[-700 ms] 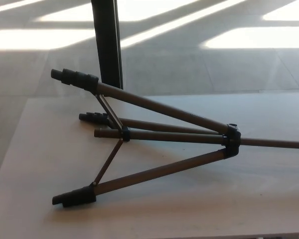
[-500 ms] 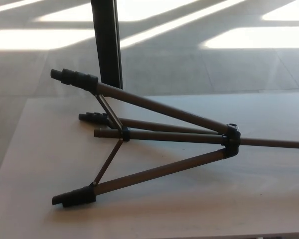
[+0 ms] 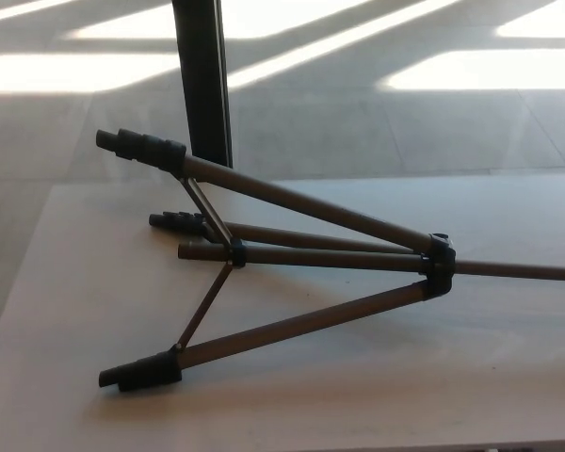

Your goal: Use both hands of the robot to pick up the tripod lying in the middle of the desk and make it stand upright on the desk

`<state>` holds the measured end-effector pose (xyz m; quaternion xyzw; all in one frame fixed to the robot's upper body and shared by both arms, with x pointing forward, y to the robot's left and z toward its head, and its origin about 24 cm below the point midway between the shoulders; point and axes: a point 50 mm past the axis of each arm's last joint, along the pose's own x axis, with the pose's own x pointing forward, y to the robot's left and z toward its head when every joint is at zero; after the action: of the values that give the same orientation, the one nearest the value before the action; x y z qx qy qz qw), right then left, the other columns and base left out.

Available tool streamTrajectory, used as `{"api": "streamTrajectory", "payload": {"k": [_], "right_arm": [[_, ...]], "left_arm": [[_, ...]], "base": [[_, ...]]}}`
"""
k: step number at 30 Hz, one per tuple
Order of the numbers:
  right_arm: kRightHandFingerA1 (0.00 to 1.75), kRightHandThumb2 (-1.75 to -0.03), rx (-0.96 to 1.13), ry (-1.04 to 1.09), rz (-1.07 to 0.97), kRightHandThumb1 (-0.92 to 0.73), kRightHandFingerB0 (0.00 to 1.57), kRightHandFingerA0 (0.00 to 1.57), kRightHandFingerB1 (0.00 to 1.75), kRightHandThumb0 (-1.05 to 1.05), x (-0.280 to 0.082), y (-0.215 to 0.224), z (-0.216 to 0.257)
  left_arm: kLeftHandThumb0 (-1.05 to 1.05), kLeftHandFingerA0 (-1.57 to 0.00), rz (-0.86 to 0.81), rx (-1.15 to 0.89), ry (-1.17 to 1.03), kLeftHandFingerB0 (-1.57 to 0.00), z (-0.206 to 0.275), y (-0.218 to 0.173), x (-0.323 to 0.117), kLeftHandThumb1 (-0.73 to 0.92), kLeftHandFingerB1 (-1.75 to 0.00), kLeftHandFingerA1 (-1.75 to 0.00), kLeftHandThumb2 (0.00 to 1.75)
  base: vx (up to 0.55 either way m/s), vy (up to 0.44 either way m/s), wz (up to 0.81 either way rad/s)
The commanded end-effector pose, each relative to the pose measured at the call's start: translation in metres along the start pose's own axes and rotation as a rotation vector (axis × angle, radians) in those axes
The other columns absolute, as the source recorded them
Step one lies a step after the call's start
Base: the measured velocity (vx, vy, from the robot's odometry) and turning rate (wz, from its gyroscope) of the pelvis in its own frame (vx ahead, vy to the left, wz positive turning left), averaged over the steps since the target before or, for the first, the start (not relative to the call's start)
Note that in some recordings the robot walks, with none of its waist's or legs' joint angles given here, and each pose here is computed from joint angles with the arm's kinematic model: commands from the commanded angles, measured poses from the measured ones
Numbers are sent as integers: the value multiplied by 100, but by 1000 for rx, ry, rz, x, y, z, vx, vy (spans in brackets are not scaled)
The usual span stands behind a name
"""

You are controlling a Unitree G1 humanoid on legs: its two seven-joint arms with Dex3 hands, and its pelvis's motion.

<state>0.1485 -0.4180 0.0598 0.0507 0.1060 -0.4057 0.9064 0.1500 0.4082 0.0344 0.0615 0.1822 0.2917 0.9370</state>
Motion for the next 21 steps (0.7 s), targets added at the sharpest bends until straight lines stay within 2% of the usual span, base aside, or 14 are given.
{"api": "streamTrajectory", "payload": {"k": [1,2,5,6,7,9,10,11,15,16,17,19,20,21], "right_arm": [[65,-62,47,-367,380,-71,60,61,42,-60,-87,83,91],[68,-62,61,-390,430,-72,55,57,43,-59,-93,91,95],[70,-62,44,-452,600,-73,56,59,45,-63,-108,118,102],[72,-62,41,-455,641,-75,52,55,45,-62,-110,124,102],[69,-62,46,-454,658,-74,52,56,43,-58,-113,130,102],[69,-62,55,-452,660,-74,52,56,43,-58,-116,135,101],[72,-63,73,-444,701,-76,49,54,45,-53,-120,145,98],[77,-61,87,-434,745,-72,54,57,49,-60,-123,155,95],[79,-61,96,-388,837,-71,56,60,51,-65,-131,179,84],[79,-61,58,-337,879,-71,56,59,52,-69,-136,191,76],[78,-60,72,-309,869,-68,61,63,51,-70,-137,196,72],[81,-60,80,-268,889,-68,58,62,53,-68,-140,203,66],[82,-60,57,-237,896,-67,56,62,55,-71,-142,208,61],[84,-60,52,-222,915,-68,55,59,56,-71,-143,212,56]], "left_arm": [[-59,-38,-283,-57,-732,-38,205,-52,-55,67,-47,-59,60],[-66,-36,-318,-41,-777,-31,217,-56,-61,50,-56,-65,94],[-67,-36,-372,55,-900,-28,251,-71,-74,51,-55,-65,96],[-65,-39,-375,56,-921,-27,257,-75,-77,50,-54,-66,96],[-64,-36,-382,73,-945,-35,262,-78,-79,70,-45,-60,61],[-64,-36,-388,102,-970,-35,266,-82,-81,70,-45,-60,61],[-64,-33,-425,120,-1009,-30,277,-89,-84,70,-45,-62,61],[-63,-39,-445,133,-1043,-22,286,-97,-88,49,-54,-67,98],[-65,-38,-488,195,-1116,-21,307,-117,-99,50,-54,-69,99],[-73,-32,-516,222,-1129,-29,313,-130,-104,67,-45,-62,61],[-68,-36,-541,208,-1130,-18,316,-135,-106,49,-52,-67,96],[-67,-35,-572,212,-1129,-19,319,-144,-108,48,-51,-66,94],[-66,-30,-625,209,-1129,-29,321,-151,-108,65,-44,-61,60],[-67,-33,-635,224,-1123,-34,322,-156,-108,65,-43,-61,60]], "base": [[0,0,0],[0,0,0],[0,0,0],[0,0,0],[0,0,0],[0,0,0],[0,0,0],[0,0,0],[0,0,0],[0,0,0],[0,0,0],[0,0,0],[0,0,0],[0,0,0]]}}
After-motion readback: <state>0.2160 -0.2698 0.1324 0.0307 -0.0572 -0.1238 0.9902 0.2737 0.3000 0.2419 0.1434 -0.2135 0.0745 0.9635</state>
